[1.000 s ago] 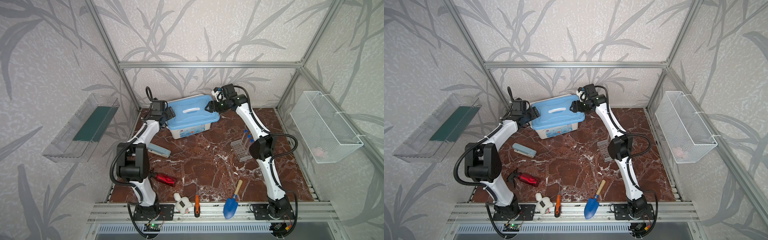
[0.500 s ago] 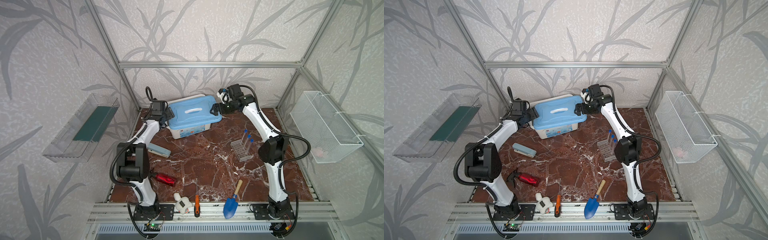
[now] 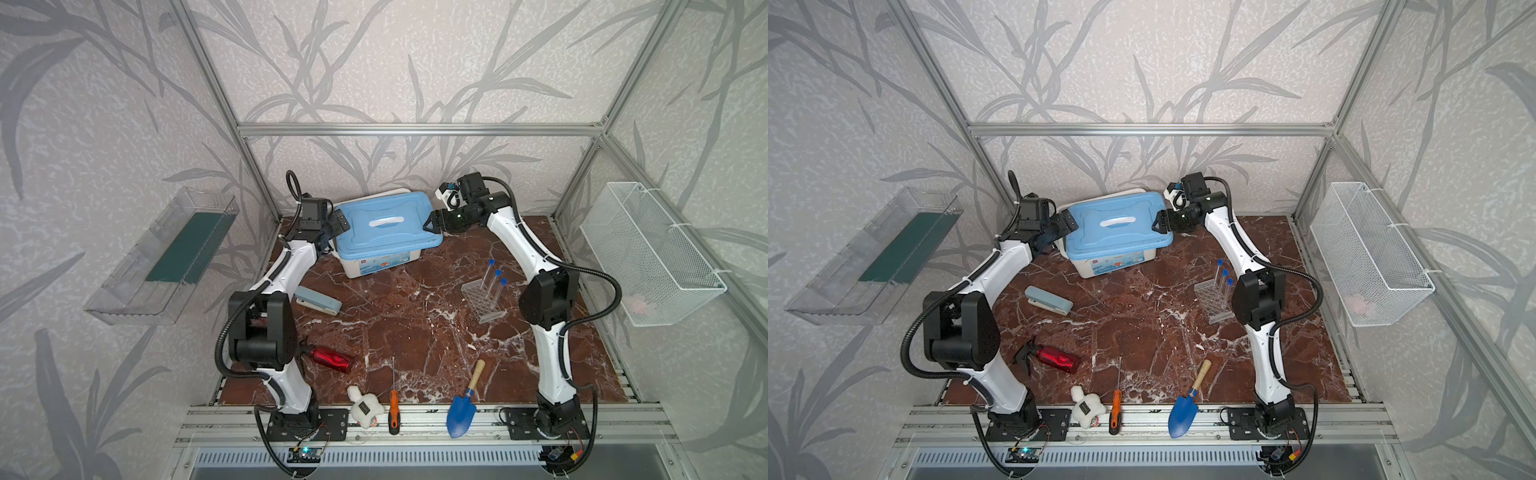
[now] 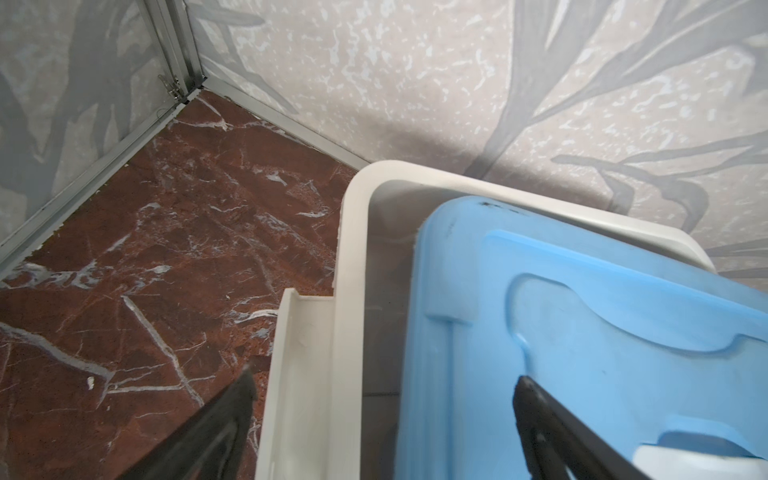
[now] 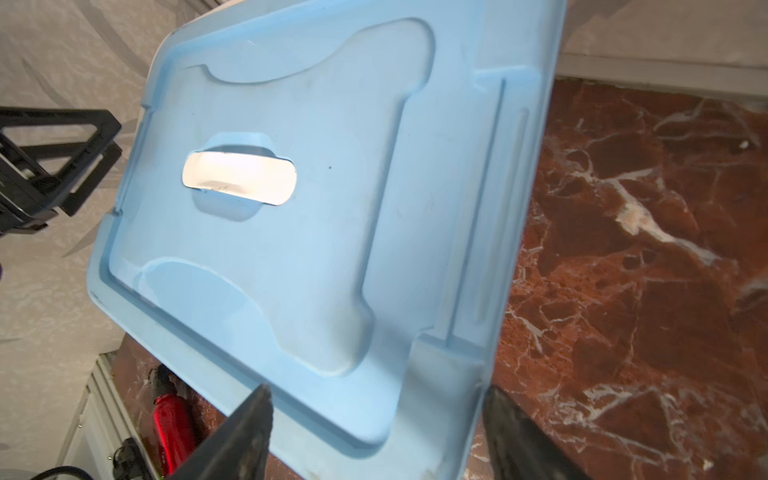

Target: Organize the chemistry lab equipment

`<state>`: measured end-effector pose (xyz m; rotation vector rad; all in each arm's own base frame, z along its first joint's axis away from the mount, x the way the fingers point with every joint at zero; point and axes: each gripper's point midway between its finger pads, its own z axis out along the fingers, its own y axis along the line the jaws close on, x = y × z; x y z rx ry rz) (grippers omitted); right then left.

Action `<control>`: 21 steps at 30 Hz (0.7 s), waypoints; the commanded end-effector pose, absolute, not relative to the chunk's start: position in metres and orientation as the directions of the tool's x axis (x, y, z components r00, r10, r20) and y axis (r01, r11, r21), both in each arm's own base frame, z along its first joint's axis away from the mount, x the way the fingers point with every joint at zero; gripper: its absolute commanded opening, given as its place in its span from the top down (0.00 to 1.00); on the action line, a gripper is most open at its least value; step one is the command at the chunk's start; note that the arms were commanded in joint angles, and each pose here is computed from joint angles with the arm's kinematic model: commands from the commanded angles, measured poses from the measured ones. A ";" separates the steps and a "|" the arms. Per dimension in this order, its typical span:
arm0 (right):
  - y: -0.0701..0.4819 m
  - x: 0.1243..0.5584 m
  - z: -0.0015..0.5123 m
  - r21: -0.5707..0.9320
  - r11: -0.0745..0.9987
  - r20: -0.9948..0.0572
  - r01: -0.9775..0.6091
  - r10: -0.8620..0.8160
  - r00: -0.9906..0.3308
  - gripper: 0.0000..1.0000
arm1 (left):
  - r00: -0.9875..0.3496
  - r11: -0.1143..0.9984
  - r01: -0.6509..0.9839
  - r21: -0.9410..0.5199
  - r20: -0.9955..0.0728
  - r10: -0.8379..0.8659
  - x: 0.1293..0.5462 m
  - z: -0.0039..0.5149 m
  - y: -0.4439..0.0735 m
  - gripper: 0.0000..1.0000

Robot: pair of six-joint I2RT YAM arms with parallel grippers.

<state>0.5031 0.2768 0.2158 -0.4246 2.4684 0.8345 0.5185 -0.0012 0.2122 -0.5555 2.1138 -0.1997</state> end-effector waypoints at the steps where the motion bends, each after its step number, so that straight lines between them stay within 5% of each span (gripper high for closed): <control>1: 0.292 0.508 0.222 0.544 0.719 -0.541 -0.432 -0.093 -0.836 0.29 | -0.476 0.884 -0.275 -0.378 -0.745 -0.467 0.521 0.223 -0.007 0.01; 9: 0.312 0.517 0.220 0.514 0.727 -0.566 -0.456 -0.113 -0.817 0.36 | -0.576 0.901 -0.298 -0.315 -0.694 -0.433 0.526 0.189 -0.009 0.01; 12: 0.305 0.526 0.214 0.468 0.776 -0.562 -0.423 -0.108 -0.820 0.37 | -0.587 0.910 -0.303 -0.283 -0.697 -0.412 0.530 0.189 -0.007 0.15; 21: 0.281 0.530 0.248 0.289 0.832 -0.669 -0.473 -0.178 -0.722 0.12 | -0.649 0.922 -0.371 -0.106 -0.681 -0.339 0.532 0.172 0.011 0.18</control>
